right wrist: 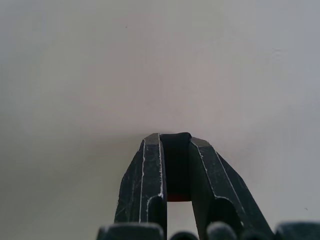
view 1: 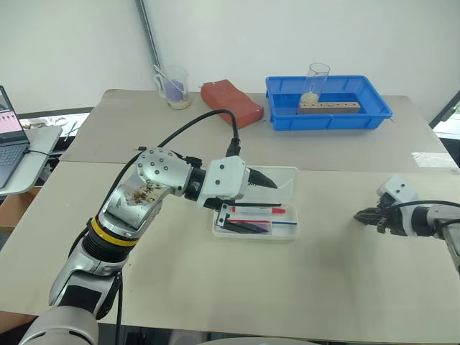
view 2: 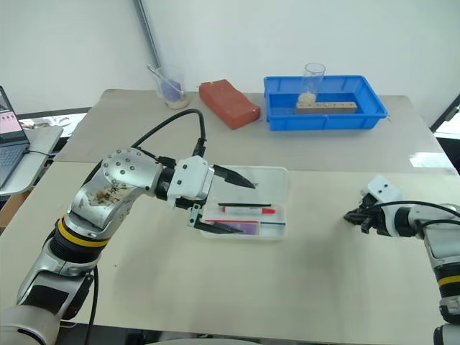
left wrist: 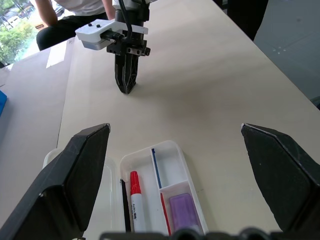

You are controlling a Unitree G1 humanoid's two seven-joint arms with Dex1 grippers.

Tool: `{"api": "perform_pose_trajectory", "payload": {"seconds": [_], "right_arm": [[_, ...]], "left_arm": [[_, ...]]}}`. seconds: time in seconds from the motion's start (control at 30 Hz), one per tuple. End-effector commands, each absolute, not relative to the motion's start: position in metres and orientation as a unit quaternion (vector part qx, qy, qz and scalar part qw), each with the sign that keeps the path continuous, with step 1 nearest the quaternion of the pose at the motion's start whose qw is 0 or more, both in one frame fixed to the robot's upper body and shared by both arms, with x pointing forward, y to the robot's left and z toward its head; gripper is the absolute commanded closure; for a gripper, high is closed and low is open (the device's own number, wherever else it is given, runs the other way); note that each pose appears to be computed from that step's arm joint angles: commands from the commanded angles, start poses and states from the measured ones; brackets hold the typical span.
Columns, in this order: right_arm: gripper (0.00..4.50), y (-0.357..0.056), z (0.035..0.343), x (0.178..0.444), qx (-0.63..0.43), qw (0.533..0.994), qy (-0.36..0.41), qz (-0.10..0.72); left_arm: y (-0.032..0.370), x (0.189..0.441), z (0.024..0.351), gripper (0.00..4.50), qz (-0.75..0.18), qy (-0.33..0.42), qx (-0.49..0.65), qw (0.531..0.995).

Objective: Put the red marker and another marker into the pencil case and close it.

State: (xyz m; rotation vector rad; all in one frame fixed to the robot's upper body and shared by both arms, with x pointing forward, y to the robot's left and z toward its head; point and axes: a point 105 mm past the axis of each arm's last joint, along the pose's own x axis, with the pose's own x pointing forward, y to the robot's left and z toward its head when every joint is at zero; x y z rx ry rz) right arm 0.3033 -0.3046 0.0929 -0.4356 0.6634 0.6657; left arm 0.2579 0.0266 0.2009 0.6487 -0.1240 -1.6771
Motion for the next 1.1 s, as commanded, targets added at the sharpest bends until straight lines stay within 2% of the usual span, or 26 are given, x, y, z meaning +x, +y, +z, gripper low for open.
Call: {"api": "perform_pose_trajectory", "payload": {"seconds": [0.03,0.2,0.3,0.53,0.8,0.87,1.0,1.1], "right_arm": [[4.25,-0.258,0.133,0.304,-0.229,0.852,0.253,0.397],[4.25,-0.176,0.149,0.288,-0.257,0.793,0.201,0.515],[4.25,-0.151,0.147,0.280,-0.266,0.764,0.191,0.556],[4.25,-0.140,0.123,0.277,-0.294,0.723,0.206,0.590],[4.25,-0.134,0.117,0.284,-0.288,0.722,0.205,0.595],[3.20,-0.133,0.117,0.285,-0.285,0.725,0.203,0.593],[1.83,-0.133,0.123,0.287,-0.285,0.727,0.197,0.593],[0.79,-0.136,0.137,0.285,-0.281,0.735,0.187,0.588]], "left_arm": [[0.033,0.253,0.210,0.00,-0.731,-0.068,0.278,0.620],[0.043,0.241,0.195,0.00,-0.746,-0.026,0.289,0.600],[0.049,0.237,0.185,0.00,-0.747,-0.002,0.306,0.590],[0.057,0.238,0.176,0.00,-0.737,0.016,0.322,0.594],[0.059,0.239,0.173,0.00,-0.725,0.020,0.328,0.605],[0.059,0.239,0.173,0.00,-0.724,0.019,0.329,0.606],[0.059,0.241,0.175,0.00,-0.721,0.020,0.333,0.608],[0.063,0.255,0.180,0.00,-0.701,0.024,0.331,0.631]]}}
